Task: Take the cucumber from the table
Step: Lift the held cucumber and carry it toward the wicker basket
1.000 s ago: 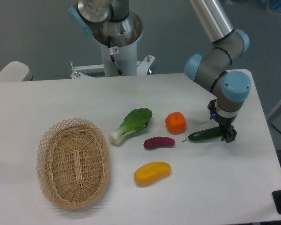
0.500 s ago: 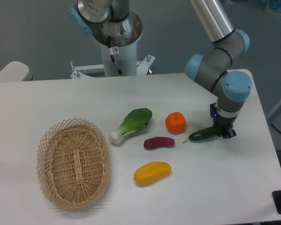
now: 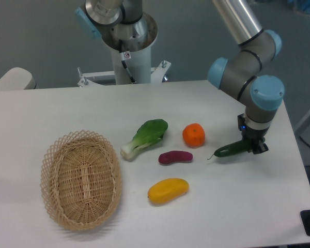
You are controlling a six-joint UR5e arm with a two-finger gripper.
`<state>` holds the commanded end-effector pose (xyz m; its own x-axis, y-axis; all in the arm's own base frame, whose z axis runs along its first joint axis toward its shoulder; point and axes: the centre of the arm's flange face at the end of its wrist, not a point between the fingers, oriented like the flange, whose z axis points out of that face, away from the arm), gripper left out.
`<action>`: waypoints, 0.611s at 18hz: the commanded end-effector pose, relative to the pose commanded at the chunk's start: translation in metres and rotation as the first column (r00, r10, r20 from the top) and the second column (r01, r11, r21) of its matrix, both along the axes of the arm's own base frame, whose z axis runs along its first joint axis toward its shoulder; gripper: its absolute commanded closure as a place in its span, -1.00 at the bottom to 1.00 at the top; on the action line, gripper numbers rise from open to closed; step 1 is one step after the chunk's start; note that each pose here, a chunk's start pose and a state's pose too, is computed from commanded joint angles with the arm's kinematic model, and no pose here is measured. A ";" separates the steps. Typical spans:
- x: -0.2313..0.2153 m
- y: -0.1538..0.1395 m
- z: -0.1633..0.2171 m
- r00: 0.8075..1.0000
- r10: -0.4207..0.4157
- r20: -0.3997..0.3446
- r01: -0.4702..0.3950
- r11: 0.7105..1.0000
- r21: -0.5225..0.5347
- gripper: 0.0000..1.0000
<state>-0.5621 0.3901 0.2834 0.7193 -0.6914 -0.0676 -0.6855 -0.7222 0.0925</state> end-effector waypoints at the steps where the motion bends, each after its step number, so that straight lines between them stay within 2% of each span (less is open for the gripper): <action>1: 0.005 0.011 0.013 1.000 0.006 0.000 -0.006 1.000 0.007 0.57; 3: 0.024 0.044 0.036 1.000 -0.003 0.013 0.002 0.999 0.044 0.57; 8: 0.080 0.087 0.071 0.996 0.059 0.071 -0.070 0.984 0.167 0.57; 11: 0.110 0.108 0.082 0.993 0.085 0.083 -0.099 0.978 0.181 0.57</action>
<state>-0.4524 0.4977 0.3656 0.7869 -0.6027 -0.1320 -0.6154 -0.7822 -0.0971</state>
